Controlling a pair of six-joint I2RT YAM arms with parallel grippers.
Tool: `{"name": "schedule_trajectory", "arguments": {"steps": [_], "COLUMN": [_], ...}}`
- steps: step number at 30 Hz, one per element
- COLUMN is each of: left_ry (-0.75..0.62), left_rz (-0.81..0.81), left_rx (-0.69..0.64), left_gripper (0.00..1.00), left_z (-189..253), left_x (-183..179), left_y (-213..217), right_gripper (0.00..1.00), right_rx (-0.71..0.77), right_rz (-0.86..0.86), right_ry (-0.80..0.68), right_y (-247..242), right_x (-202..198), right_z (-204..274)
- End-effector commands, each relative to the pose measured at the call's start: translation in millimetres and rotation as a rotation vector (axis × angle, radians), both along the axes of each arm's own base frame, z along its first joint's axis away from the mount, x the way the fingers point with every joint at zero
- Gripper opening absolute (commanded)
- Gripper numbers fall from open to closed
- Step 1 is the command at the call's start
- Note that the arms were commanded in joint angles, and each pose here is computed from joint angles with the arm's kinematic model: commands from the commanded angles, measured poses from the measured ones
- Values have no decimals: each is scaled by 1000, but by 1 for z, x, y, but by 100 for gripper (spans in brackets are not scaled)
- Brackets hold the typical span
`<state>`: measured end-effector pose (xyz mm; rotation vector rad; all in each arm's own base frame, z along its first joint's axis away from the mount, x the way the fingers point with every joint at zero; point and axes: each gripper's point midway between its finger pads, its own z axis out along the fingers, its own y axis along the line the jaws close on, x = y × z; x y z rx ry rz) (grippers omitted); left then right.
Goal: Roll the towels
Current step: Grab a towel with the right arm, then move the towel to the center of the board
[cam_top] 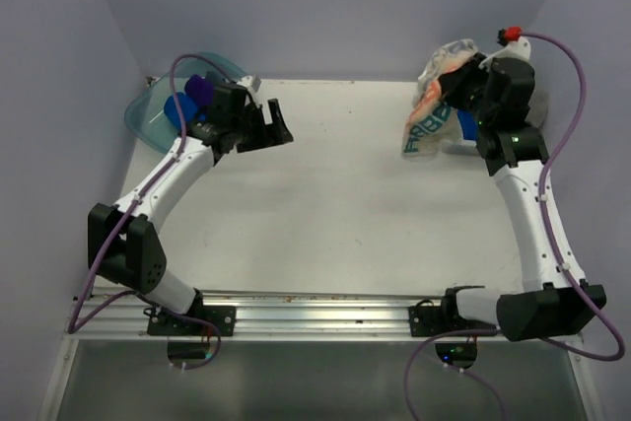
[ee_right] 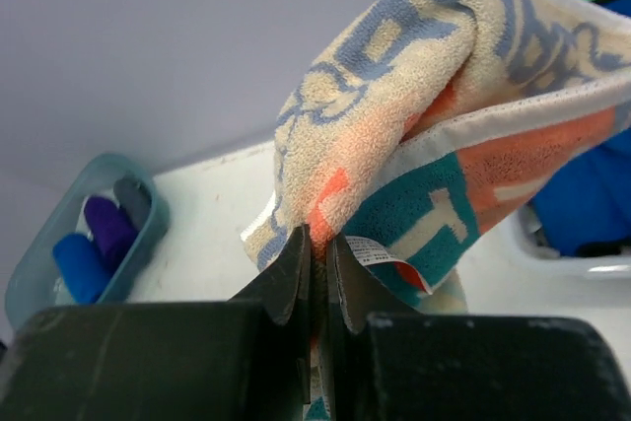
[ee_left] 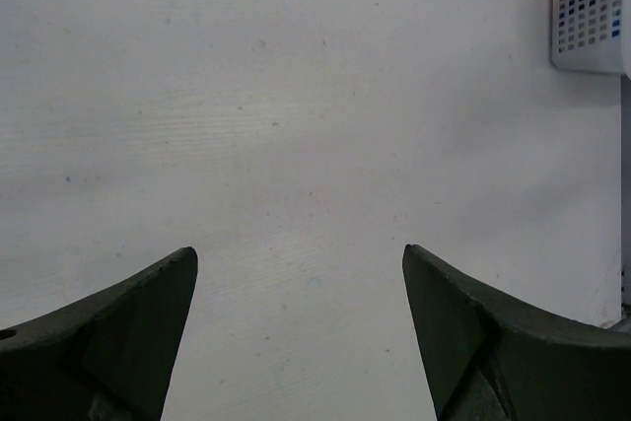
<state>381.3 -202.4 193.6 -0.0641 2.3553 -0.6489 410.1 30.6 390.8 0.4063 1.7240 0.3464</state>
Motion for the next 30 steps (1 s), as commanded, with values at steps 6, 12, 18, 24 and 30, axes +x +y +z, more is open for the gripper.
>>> {"name": "schedule_trajectory", "arguments": {"steps": [6, 12, 18, 24, 30], "left_ry": [-113, -53, 86, 162, 246], "left_rz": [66, -8, -246, -339, -433], "left_rx": [17, 24, -20, -49, -148], "left_gripper": [90, 90, 88, 88, 83], "left_z": [40, 18, -45, -84, -105], "left_x": [18, 13, -43, -68, -76], "left_y": [44, 27, -50, -89, -118], "right_gripper": [4, 40, 55, 68, 75], "right_rx": [75, -44, -34, -37, 21], "right_rz": [336, 393, 264, 366, 456], "right_ry": [215, 465, 459, 651, 755], "right_y": [129, 157, 99, 110, 131], "right_x": [-24, -33, -52, -105, -140], "right_z": [-114, -186, -210, -277, -320]}}
